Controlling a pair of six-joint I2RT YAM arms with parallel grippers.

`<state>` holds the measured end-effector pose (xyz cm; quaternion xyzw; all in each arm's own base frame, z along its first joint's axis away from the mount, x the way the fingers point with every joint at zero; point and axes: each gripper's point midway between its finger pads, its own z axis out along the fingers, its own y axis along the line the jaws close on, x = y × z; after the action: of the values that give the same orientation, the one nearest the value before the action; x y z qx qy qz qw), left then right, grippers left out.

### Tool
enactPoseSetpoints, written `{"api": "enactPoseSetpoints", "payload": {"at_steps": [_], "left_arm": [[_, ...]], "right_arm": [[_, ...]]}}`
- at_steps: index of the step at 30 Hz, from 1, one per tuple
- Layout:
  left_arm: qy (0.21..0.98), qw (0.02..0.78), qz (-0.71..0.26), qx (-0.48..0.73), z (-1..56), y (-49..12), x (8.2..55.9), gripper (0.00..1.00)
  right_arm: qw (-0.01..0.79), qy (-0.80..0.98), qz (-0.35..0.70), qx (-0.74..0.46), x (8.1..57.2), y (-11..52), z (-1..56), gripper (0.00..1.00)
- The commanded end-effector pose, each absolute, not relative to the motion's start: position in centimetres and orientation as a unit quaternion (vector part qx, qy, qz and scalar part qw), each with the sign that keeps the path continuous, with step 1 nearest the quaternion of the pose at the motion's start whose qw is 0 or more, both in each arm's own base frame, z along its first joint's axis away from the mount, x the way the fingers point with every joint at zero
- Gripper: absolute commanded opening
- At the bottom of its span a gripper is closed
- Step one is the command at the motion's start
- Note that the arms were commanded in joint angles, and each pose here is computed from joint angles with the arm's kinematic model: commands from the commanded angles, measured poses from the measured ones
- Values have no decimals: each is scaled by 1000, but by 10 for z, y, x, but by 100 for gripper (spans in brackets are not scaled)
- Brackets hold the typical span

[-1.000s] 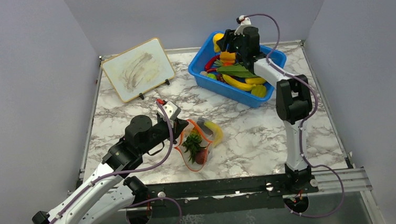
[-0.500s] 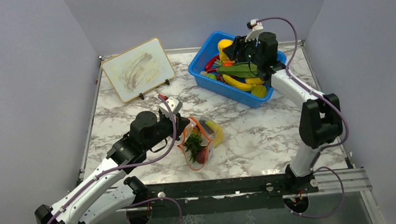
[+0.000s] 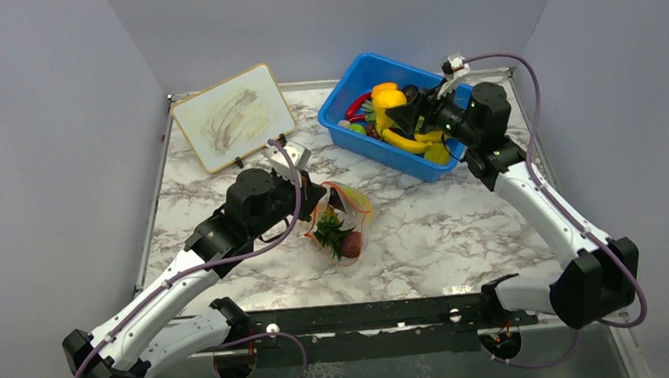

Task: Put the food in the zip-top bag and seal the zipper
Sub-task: Place the fake fruit in the zipper food storage bag.

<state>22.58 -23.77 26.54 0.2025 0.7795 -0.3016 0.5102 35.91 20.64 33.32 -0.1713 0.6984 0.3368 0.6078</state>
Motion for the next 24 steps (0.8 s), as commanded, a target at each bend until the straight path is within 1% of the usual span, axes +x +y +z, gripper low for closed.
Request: {"api": "enactPoseSetpoints", "payload": {"at_steps": [1,8,11,18,24], "left_arm": [[778,524,-308,157,289,-235,235,0],[785,538,-282,121,293,-224,245,0],[793,537,-266,109,291,-218,248,0],[806,526,-255,97,287,-214,248,0],[804,524,-263,93,294,-217,249,0]], "right_arm": [[599,678,367,-219,316,220,344,37],[577,656,399,-279,258,265,332,36],[566,651,408,-298,241,277,327,36],[572,642,411,-304,225,278,336,35],[539,639,448,-317,204,292,326,35]]}}
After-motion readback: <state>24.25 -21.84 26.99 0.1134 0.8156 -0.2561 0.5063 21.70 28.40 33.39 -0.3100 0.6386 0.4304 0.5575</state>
